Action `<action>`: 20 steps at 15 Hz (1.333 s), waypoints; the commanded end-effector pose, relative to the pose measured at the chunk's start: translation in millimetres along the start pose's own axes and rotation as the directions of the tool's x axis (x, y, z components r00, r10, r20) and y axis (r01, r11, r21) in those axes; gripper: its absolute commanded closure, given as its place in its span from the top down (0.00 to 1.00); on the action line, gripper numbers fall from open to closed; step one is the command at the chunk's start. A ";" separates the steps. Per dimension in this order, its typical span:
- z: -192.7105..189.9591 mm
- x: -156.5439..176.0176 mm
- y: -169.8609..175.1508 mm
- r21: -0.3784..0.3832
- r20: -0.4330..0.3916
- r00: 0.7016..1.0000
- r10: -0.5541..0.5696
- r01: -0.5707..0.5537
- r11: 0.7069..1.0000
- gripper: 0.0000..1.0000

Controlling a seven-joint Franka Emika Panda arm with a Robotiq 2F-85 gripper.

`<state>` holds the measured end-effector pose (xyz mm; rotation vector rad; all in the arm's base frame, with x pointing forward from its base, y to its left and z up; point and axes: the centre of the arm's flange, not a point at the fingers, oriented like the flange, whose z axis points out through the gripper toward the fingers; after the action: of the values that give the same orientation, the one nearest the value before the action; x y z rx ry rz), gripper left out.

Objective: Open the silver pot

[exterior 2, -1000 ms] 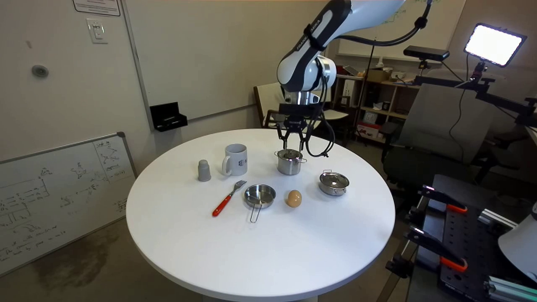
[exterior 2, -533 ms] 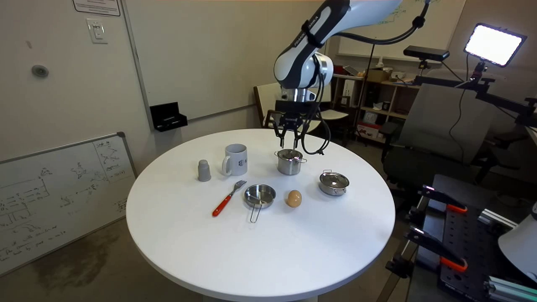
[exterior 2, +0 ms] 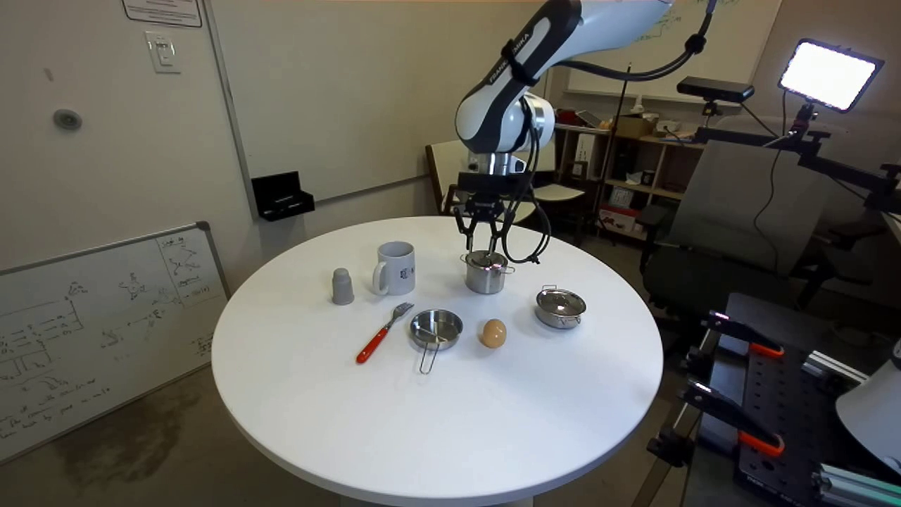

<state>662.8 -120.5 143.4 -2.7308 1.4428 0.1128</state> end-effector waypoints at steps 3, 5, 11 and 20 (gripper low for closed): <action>3.5 5.3 -1.1 0.007 0.013 1.000 0.022 -0.023 1.000 0.62; 2.2 6.5 2.1 0.009 0.011 1.000 0.030 -0.030 1.000 0.69; 2.5 8.9 6.2 0.005 0.010 0.999 0.036 -0.036 0.999 0.67; 8.9 4.8 3.0 0.000 0.026 0.999 0.038 -0.038 0.999 0.13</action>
<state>659.4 -129.5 137.2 -2.7246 1.4657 0.1269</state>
